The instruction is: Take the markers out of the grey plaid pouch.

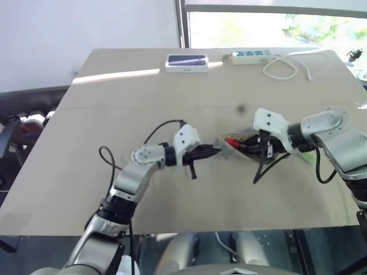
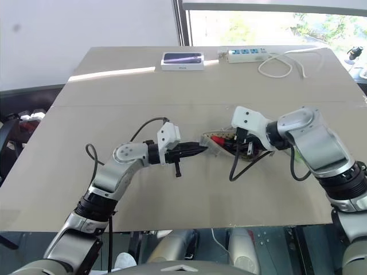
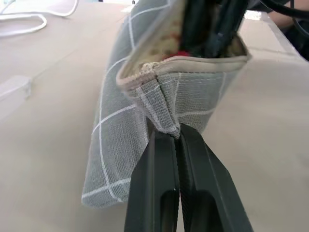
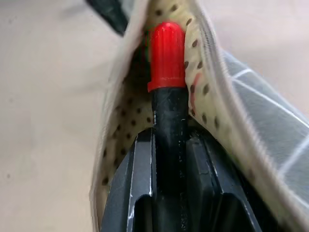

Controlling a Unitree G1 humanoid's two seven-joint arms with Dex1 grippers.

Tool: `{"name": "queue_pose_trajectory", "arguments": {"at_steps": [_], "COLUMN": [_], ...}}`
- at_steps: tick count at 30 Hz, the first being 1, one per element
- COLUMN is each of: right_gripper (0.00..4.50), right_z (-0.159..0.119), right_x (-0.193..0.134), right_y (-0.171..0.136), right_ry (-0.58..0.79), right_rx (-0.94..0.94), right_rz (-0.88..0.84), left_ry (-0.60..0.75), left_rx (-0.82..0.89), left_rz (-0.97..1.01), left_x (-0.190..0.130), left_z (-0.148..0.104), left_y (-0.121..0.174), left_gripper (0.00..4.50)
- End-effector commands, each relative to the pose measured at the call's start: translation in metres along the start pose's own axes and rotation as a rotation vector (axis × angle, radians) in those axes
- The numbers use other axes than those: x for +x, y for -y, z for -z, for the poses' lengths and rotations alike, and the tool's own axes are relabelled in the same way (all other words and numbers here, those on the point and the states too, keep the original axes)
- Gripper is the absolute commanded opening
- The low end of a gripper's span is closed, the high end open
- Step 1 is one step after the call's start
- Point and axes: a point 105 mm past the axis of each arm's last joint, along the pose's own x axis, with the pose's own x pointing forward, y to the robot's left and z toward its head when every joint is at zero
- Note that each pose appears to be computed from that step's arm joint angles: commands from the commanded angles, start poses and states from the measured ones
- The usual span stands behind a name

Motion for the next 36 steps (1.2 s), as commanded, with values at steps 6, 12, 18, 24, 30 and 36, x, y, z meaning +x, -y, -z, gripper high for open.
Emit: {"name": "queue_pose_trajectory", "arguments": {"at_steps": [6,12,18,24,30,36], "right_gripper": [0.31,0.31,0.31,0.31,0.31,0.31], "right_z": [-0.022,-0.06,-0.086,-0.093,-0.083,-0.058], "right_x": [-0.03,-0.039,-0.052,-0.063,-0.066,-0.047], "right_y": [0.003,0.0,-0.005,0.002,-0.014,-0.044], "right_ry": [0.15,0.399,0.669,0.907,0.908,0.724], "right_rx": [0.007,0.031,0.177,0.471,0.591,0.606], "right_rz": [0.023,-0.023,-0.13,-0.263,-0.405,-0.466], "left_ry": [-0.061,-0.057,-0.037,-0.019,0.02,0.071], "left_rx": [0.12,0.131,0.172,0.226,0.259,0.269], "left_rz": [-0.113,-0.151,-0.252,-0.379,-0.527,-0.612], "left_x": [-0.011,-0.012,-0.013,-0.018,-0.024,-0.027], "left_z": [0.013,0.017,0.012,0.004,-0.007,-0.018], "left_y": [-0.022,-0.027,-0.045,-0.066,-0.087,-0.095], "left_gripper": [0.0,0.0,0.0,0.0,0.0,0.0]}}
